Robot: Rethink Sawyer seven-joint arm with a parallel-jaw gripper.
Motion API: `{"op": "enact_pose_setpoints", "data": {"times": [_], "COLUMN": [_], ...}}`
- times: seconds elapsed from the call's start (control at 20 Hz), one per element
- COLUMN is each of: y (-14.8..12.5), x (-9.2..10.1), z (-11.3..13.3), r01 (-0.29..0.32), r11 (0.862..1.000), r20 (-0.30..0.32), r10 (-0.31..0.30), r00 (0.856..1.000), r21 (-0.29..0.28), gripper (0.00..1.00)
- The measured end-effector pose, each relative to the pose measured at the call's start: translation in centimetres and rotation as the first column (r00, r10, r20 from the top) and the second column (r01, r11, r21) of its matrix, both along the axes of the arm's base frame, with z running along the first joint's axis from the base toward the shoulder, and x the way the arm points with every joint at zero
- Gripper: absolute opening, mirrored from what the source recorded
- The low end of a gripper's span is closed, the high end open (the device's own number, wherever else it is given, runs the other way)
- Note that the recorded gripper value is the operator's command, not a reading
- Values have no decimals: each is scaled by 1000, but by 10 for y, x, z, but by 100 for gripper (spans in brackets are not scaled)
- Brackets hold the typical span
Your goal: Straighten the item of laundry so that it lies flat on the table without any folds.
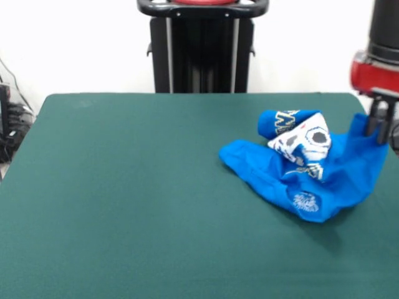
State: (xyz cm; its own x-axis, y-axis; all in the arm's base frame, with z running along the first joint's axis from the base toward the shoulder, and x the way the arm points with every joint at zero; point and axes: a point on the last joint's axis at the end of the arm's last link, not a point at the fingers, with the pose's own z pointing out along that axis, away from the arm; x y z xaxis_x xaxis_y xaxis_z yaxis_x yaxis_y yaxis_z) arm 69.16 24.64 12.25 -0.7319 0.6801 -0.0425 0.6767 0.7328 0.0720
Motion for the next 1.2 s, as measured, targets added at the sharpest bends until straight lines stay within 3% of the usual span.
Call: {"op": "enact_pose_setpoints", "data": {"times": [0.35,0.65,0.7,1.2], "y": [32,35,35,31], "x": [16,20,20,20], "z": [-2,-12,-15,-18], "r01": [132,179,179,184], "r11": [990,982,983,982], "r20": [21,12,9,7], "r10": [-133,-180,-179,-184], "r00": [991,984,984,983], "r21": [43,53,51,44], "gripper": [0,0,100,100]}}
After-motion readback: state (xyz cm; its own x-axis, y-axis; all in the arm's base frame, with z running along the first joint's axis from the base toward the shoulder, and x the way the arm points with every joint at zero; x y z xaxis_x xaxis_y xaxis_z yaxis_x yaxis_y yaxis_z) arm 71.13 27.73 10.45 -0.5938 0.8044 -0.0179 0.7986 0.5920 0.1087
